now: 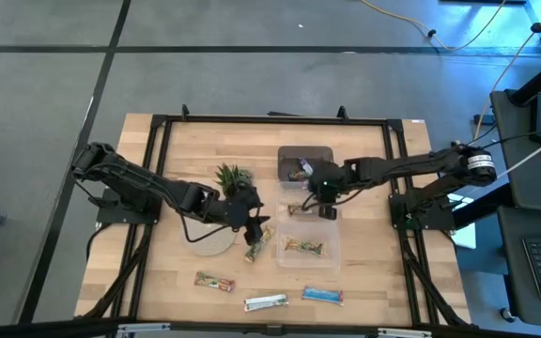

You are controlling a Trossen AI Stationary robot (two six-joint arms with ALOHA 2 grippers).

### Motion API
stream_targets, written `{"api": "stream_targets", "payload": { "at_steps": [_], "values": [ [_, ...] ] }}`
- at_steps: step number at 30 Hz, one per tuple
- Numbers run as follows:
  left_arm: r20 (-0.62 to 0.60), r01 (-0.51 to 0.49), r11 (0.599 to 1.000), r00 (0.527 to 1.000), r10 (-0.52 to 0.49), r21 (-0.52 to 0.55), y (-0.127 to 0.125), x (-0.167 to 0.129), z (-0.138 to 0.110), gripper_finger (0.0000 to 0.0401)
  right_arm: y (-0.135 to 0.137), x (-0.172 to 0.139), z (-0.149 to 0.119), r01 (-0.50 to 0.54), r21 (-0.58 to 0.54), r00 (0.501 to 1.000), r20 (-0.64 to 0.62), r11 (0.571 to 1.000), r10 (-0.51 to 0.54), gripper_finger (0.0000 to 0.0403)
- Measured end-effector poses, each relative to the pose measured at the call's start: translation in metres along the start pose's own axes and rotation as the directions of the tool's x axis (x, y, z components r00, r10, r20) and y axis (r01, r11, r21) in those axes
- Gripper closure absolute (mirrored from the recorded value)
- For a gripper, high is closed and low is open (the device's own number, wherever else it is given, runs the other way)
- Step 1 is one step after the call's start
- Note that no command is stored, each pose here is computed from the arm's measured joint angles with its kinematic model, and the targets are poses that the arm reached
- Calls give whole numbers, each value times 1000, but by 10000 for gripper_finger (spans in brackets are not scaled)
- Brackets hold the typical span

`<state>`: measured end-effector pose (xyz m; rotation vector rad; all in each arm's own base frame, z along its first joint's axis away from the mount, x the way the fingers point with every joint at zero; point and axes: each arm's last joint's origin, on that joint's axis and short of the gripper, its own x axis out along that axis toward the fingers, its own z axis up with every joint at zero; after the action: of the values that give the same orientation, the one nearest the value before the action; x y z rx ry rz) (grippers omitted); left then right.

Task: Pick and place Granola Bars by type
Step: Put the red granola bar into the top transparent bin

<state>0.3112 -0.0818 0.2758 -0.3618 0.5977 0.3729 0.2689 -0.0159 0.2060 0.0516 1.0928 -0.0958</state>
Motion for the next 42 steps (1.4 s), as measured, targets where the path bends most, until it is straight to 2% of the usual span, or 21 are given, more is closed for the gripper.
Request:
{"api": "stream_targets", "payload": {
  "at_steps": [6,11,16,28,34,37,40,42],
  "values": [
    [-59,12,997,998,-16,-77,2,8,-13,198,0,14,-18,0,7,1000,-30,1000,0,318],
    [-114,19,998,993,-27,-67,-3,20,-26,197,0,21,-25,0,4,1000,-17,1000,0,318],
    [-178,-4,999,984,-3,-43,-9,38,-44,200,0,22,-26,0,4,1000,-16,1000,0,318],
    [-361,-40,990,932,-11,-135,-17,69,-83,201,0,22,-26,-1,4,1000,-16,1000,1,318],
    [-400,-77,986,917,12,-147,-20,78,-97,201,0,22,-26,-4,4,1000,-16,1000,4,317],
    [-407,-87,984,913,16,-157,-20,81,-101,201,1,22,-26,-41,5,999,-18,999,41,317],
    [-417,-105,981,908,27,-163,-19,85,-105,200,0,22,-27,7,60,1000,-19,998,-6,317],
    [-425,-107,981,905,29,-160,-19,86,-106,200,-1,22,-28,25,49,999,-28,998,-23,317]
  ]
}}
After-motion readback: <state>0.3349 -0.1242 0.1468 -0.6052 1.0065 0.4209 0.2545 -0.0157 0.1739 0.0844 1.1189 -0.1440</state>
